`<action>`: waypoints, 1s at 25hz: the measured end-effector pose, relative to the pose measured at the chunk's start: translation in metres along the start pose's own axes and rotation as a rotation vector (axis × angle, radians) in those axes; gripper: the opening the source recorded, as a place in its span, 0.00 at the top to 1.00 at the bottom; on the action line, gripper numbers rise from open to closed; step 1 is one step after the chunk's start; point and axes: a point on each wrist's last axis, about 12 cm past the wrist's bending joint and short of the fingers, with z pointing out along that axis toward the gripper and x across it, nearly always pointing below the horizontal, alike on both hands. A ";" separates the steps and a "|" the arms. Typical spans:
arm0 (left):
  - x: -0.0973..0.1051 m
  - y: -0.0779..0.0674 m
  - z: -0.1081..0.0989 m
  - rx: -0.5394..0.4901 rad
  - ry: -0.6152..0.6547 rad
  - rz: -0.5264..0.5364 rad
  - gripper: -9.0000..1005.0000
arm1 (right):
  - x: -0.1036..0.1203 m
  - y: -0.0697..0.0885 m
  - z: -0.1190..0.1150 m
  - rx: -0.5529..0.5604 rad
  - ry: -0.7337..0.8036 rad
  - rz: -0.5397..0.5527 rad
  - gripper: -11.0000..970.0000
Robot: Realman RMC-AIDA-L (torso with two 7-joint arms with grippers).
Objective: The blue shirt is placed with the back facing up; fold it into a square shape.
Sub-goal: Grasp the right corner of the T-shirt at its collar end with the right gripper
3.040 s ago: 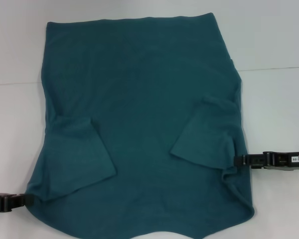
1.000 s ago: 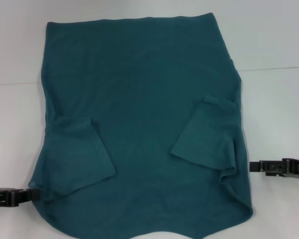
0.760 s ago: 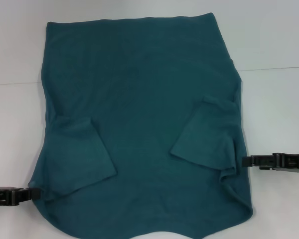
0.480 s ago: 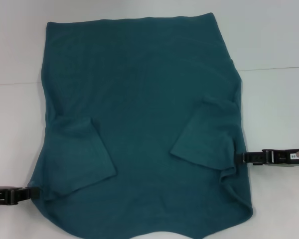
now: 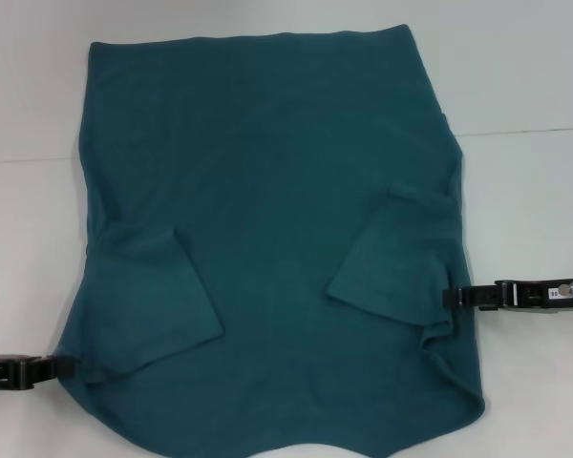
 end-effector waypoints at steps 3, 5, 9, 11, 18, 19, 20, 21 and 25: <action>0.000 0.000 0.000 0.000 0.000 0.000 0.96 | 0.000 0.001 0.003 0.008 0.008 -0.004 0.15; 0.000 0.000 0.000 -0.001 -0.001 0.000 0.96 | 0.000 0.002 0.004 0.008 0.013 -0.007 0.15; 0.000 0.000 -0.001 -0.001 -0.001 0.000 0.96 | 0.000 0.004 0.007 0.005 0.015 -0.011 0.15; 0.000 0.000 -0.001 -0.001 -0.001 0.000 0.96 | 0.000 0.005 0.007 0.003 0.015 -0.012 0.15; -0.001 0.001 -0.001 -0.004 -0.002 0.002 0.96 | 0.001 0.007 0.010 0.001 0.025 -0.021 0.15; -0.001 0.001 -0.001 -0.004 -0.002 0.002 0.96 | 0.001 0.008 0.010 0.000 0.027 -0.023 0.15; -0.001 0.001 -0.001 -0.004 -0.002 0.002 0.96 | 0.001 0.008 0.010 -0.002 0.029 -0.024 0.15; -0.001 0.001 -0.001 -0.005 -0.002 0.002 0.96 | 0.001 0.009 0.011 -0.005 0.031 -0.024 0.15; -0.001 0.001 -0.001 -0.006 -0.002 0.002 0.96 | 0.002 0.011 0.011 -0.020 0.043 -0.029 0.15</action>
